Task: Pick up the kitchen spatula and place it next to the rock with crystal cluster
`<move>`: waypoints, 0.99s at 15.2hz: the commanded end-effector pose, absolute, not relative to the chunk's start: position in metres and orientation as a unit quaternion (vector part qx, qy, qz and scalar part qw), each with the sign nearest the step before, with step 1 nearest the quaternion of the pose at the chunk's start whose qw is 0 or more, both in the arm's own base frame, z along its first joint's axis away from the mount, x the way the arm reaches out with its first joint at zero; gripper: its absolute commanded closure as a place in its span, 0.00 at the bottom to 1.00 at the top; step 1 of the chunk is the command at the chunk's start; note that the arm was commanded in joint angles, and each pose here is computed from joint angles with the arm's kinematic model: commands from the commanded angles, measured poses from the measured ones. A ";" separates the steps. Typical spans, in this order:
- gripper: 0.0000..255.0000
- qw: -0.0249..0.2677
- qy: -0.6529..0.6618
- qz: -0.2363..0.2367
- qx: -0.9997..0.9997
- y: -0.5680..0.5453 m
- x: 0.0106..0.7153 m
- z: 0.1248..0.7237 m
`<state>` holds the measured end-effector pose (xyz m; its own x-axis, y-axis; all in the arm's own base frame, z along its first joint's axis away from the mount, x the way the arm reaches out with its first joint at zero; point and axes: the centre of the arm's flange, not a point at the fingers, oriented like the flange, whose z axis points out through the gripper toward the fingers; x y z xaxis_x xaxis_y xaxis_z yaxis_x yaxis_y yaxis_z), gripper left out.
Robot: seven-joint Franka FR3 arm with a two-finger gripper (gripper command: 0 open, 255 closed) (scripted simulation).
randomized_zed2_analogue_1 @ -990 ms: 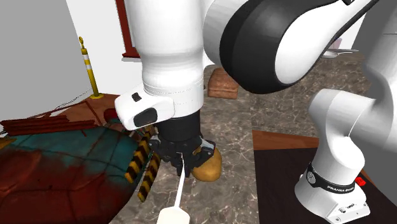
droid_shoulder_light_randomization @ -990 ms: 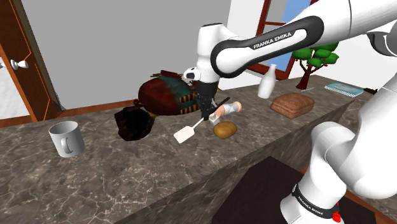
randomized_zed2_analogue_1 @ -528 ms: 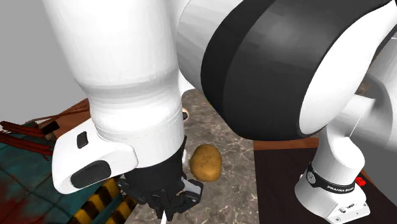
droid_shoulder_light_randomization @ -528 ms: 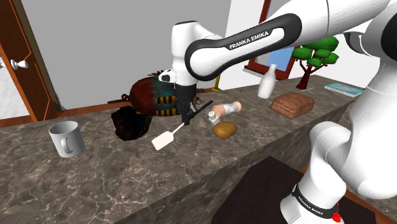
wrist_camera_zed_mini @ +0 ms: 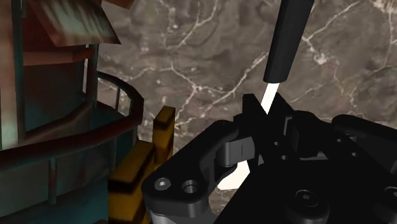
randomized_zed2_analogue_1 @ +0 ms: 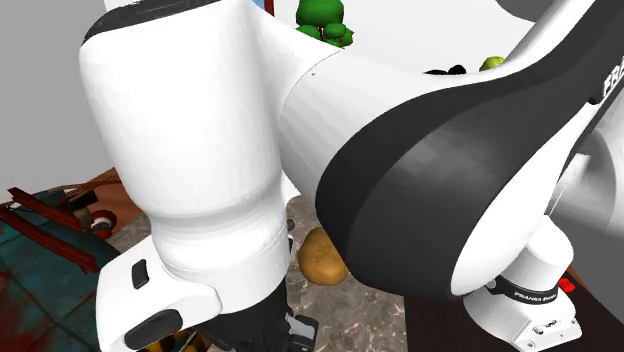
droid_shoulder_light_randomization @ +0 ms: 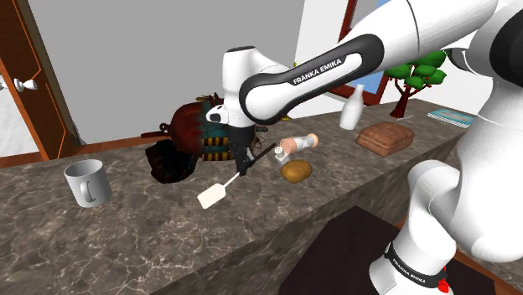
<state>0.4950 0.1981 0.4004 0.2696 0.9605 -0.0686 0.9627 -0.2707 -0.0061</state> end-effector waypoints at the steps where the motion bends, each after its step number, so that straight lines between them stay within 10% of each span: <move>1: 1.00 0.020 0.600 -0.026 0.799 0.194 0.497 0.390; 15: 1.00 0.020 0.600 -0.026 0.799 0.194 0.497 0.350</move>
<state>0.4954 0.1997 0.3535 0.2693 0.9610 -0.0628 0.9629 -0.2699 -0.0005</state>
